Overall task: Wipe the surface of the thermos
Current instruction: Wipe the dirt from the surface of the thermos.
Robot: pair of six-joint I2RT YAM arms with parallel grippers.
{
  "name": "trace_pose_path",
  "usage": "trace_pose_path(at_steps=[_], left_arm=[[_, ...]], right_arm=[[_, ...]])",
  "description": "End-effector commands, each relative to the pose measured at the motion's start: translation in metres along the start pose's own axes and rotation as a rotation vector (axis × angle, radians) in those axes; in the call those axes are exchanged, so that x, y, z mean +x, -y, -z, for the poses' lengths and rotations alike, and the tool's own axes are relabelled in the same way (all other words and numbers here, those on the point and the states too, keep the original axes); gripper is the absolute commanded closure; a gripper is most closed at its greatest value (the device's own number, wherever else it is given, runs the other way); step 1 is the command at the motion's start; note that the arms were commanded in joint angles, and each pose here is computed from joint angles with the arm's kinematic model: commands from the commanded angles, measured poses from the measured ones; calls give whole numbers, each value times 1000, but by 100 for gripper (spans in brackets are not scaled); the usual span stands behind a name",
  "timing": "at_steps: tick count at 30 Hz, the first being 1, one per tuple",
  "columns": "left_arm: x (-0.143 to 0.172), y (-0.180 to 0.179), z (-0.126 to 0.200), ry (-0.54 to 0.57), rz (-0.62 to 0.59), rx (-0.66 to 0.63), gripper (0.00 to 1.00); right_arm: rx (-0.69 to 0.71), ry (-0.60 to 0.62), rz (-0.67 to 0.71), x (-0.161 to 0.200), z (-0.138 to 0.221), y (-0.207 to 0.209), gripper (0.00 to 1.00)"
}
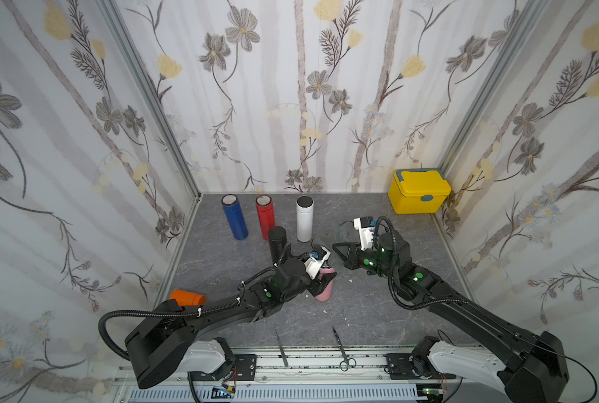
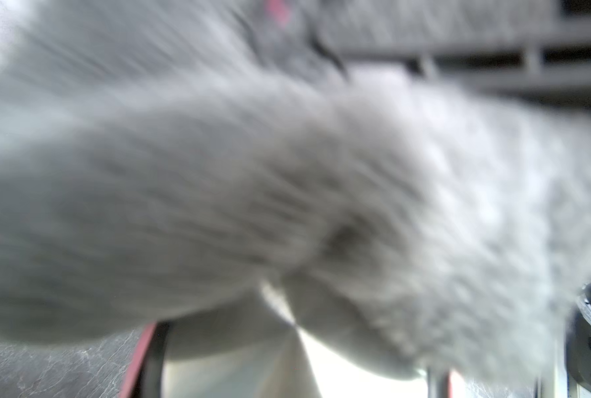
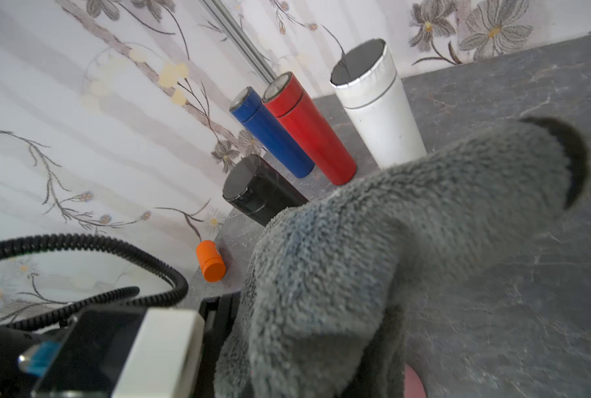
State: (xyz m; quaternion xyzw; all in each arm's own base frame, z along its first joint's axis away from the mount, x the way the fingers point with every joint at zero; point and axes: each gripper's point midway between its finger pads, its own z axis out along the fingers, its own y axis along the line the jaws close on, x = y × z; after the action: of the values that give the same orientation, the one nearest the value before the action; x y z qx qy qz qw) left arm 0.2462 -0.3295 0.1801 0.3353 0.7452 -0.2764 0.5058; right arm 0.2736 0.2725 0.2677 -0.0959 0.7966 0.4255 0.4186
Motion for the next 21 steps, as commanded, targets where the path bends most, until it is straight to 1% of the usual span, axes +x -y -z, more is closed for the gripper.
trace_pose_path(at_steps=[1, 4, 6, 8, 9, 11, 14, 16, 19, 20, 21], left_arm=[[-18, 1, -1, 63, 14, 2, 100], [-15, -3, -6, 40, 21, -23, 100], [-16, -8, -8, 38, 28, -50, 100], [-19, -13, -8, 47, 45, -72, 100], [-21, -17, -8, 49, 56, -85, 100], [-29, -24, -8, 65, 92, -109, 100], [-43, -42, -4, 83, 178, -180, 100], [-59, -53, 3, 104, 253, -243, 100], [-89, -57, 19, 158, 355, -254, 100], [-95, -60, 22, 170, 392, -261, 100], [-112, -60, 34, 217, 439, -254, 100]], right_arm=[[-89, 8, 27, -7, -9, -20, 100], [-110, -42, 55, 13, -11, -27, 100], [-99, -87, 64, 31, -7, -24, 100], [-78, -111, 58, 43, 2, -17, 100], [-50, -129, 44, 56, 8, -6, 100], [-9, -112, 27, 64, 24, 7, 100], [79, -41, -4, 69, 51, 34, 100], [144, 13, -35, 72, 64, 55, 100], [202, 83, -61, 77, 76, 78, 100], [218, 105, -63, 78, 77, 84, 100], [231, 125, -62, 80, 78, 90, 100]])
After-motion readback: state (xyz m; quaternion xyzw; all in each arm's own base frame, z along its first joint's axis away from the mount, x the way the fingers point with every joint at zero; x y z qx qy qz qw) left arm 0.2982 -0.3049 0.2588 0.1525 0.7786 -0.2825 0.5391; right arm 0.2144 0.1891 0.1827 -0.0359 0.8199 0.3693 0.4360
